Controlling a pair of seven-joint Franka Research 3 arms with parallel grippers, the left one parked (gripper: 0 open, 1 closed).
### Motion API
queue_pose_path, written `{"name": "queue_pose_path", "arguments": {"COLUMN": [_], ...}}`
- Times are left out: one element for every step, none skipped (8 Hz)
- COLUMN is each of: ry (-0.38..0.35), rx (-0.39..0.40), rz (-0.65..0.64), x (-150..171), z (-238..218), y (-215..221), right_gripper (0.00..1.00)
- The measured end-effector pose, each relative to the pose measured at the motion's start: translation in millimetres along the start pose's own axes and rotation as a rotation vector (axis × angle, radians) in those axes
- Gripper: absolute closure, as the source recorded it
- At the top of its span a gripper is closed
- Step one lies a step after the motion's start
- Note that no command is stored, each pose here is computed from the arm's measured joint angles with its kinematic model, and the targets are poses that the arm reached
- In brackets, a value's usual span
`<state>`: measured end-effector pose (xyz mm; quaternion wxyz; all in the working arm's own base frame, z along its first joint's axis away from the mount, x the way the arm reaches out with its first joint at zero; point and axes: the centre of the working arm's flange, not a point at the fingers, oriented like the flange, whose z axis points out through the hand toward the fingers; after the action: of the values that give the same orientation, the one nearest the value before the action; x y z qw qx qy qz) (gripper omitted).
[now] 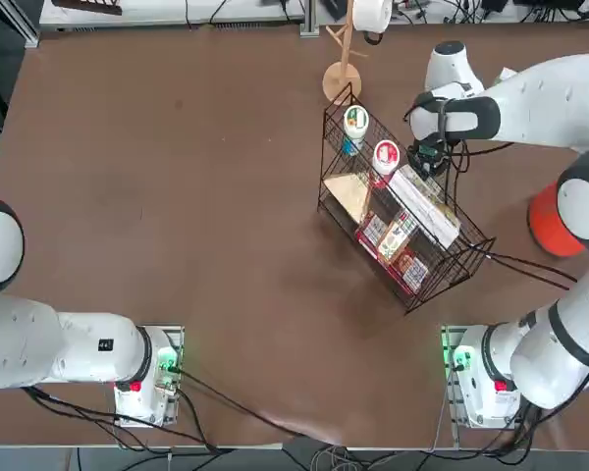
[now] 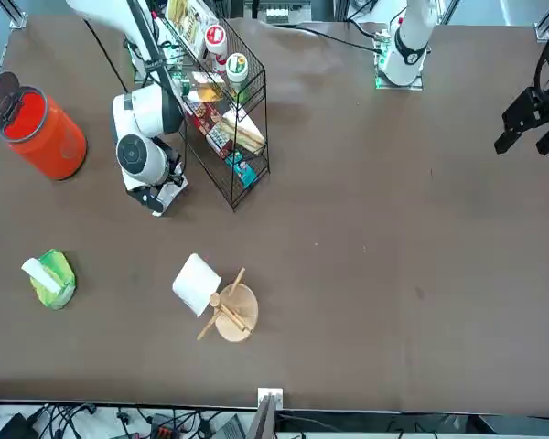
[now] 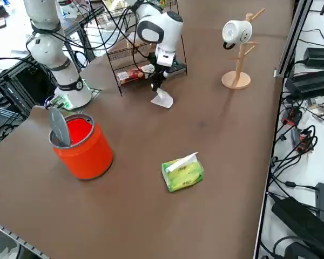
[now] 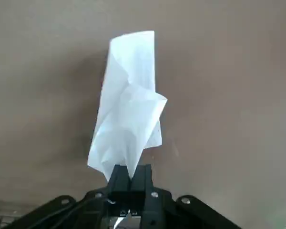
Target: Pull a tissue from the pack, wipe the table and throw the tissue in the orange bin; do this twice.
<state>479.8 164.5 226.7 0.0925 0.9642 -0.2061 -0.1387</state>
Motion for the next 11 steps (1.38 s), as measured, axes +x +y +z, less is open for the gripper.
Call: {"name": "queue_pose_path", "arguments": {"ry": [-0.007,-0.013,-0.015,-0.014,-0.015,-0.017,-0.023,-0.031,-0.038,-0.041,-0.043], "rx": [-0.006,-0.013,-0.015,-0.017,-0.021,-0.025,-0.029,-0.031,-0.032,-0.032,-0.035], "rz": [0.003,0.006,0.009,0.014,0.018,0.021,0.027,0.04,0.05,0.054,0.055], "x": [-1,-1,-1,2,4,6,8,13,17,19,19], "z": [5,10,16,22,28,32,36,40,42,44,47], "y": [3,5,7,8,9,10,12,18,24,26,26], "right_gripper": [0.99,0.99,0.99,0.99,0.99,0.99,0.99,0.99,0.99,0.99,0.99]}}
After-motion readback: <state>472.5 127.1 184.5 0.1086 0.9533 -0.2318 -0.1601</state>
